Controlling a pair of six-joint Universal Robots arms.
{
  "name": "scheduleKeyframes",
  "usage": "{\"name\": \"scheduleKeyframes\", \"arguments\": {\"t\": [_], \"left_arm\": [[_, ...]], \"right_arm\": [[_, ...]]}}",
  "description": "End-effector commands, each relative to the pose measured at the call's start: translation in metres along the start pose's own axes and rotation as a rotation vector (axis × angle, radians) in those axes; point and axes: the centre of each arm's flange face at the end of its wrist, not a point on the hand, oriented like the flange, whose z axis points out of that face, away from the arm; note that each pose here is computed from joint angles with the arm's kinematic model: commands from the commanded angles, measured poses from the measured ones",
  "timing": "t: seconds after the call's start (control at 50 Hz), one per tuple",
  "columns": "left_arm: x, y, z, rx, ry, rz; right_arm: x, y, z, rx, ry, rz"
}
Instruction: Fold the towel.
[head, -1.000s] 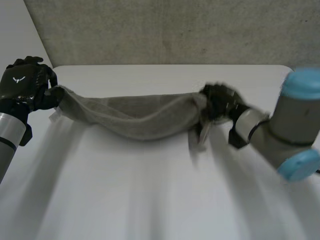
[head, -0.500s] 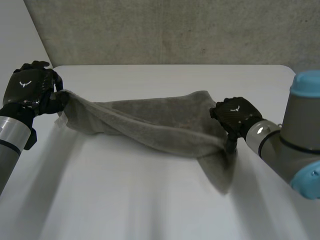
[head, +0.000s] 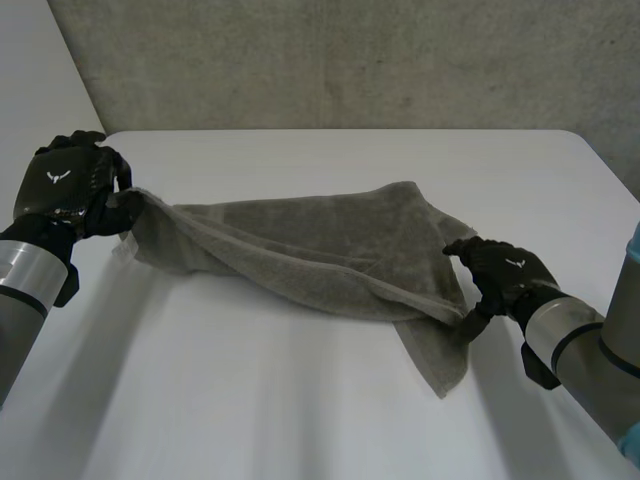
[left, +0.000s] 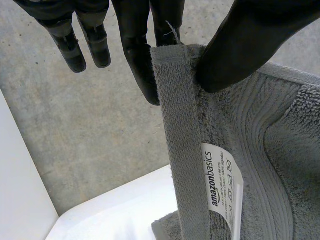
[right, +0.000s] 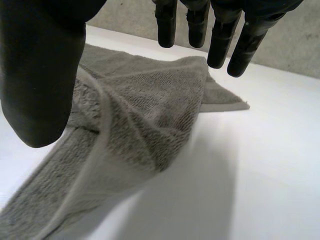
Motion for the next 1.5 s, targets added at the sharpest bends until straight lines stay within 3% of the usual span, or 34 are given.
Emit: {"name": "scheduleKeyframes", "arguments": {"t": [0.02, 0.16, 0.3, 0.42, 0.56, 0.66, 0.9, 0.96, 0.98, 1.0, 1.02, 1.04, 1.06, 1.1, 1.12, 1.14, 1.16, 1.2, 1.26, 1.34, 1.42, 1.5], "left_arm": [[0.004, 0.001, -0.001, -0.003, 0.014, -0.002], [0.006, -0.001, -0.002, 0.002, 0.02, -0.002], [0.003, -0.003, -0.001, 0.006, 0.008, 0.002], [0.005, -0.002, -0.003, -0.013, 0.016, 0.004], [0.008, 0.001, -0.006, -0.079, 0.027, -0.01], [0.009, 0.005, -0.008, -0.103, 0.032, 0.001], [0.012, 0.034, 0.01, -0.177, 0.066, 0.074], [0.02, 0.028, 0.033, -0.135, 0.094, 0.099], [0.024, 0.015, 0.048, -0.08, 0.105, 0.112], [0.027, -0.006, 0.065, -0.006, 0.113, 0.124], [0.027, -0.006, 0.065, -0.006, 0.113, 0.124], [0.03, -0.034, 0.078, 0.074, 0.111, 0.135], [0.03, -0.034, 0.079, 0.075, 0.111, 0.135], [0.028, -0.104, 0.097, 0.257, 0.061, 0.151], [0.028, -0.105, 0.097, 0.258, 0.061, 0.151], [0.028, -0.141, 0.099, 0.351, 0.034, 0.155], [0.027, -0.173, 0.096, 0.432, 0.01, 0.152], [0.026, -0.198, 0.091, 0.494, -0.002, 0.139], [0.022, -0.214, 0.084, 0.539, -0.008, 0.108], [0.02, -0.2, 0.083, 0.492, -0.003, 0.072], [0.008, -0.148, 0.081, 0.351, -0.025, 0.069], [-0.005, -0.105, 0.079, 0.255, -0.045, 0.07]], "right_arm": [[-0.002, 0.022, 0.005, -0.042, 0.001, 0.027], [0.003, 0.035, 0.018, -0.057, 0.015, 0.033], [0.013, 0.022, 0.023, 0.001, 0.03, 0.03], [0.002, -0.026, 0.006, 0.108, -0.096, -0.138], [-0.007, -0.035, -0.007, -0.154, -0.234, -0.401], [0.005, -0.039, -0.003, -0.179, -0.17, -0.518], [0.008, -0.043, 0.024, -0.125, -0.134, -0.562], [0.006, -0.071, 0.041, -0.02, -0.114, -0.583], [0.004, -0.097, 0.048, 0.079, -0.087, -0.602], [0.004, -0.097, 0.048, 0.08, -0.087, -0.602], [0.0, -0.13, 0.051, 0.208, -0.051, -0.615], [-0.002, -0.169, 0.048, 0.358, -0.009, -0.615], [-0.002, -0.17, 0.048, 0.36, -0.009, -0.615], [-0.004, -0.241, 0.027, 0.662, 0.062, -0.583], [-0.004, -0.241, 0.026, 0.664, 0.063, -0.583], [-0.006, -0.269, 0.008, 0.801, 0.081, -0.567], [-0.006, -0.269, 0.008, 0.803, 0.081, -0.567], [-0.01, -0.299, -0.018, 0.991, 0.106, -0.557], [-0.018, -0.288, -0.017, 0.978, 0.068, -0.564], [-0.022, -0.259, -0.007, 0.878, -0.01, -0.574], [-0.025, -0.203, 0.009, 0.692, -0.14, -0.592], [-0.024, -0.169, 0.015, 0.597, -0.177, -0.624]]}}
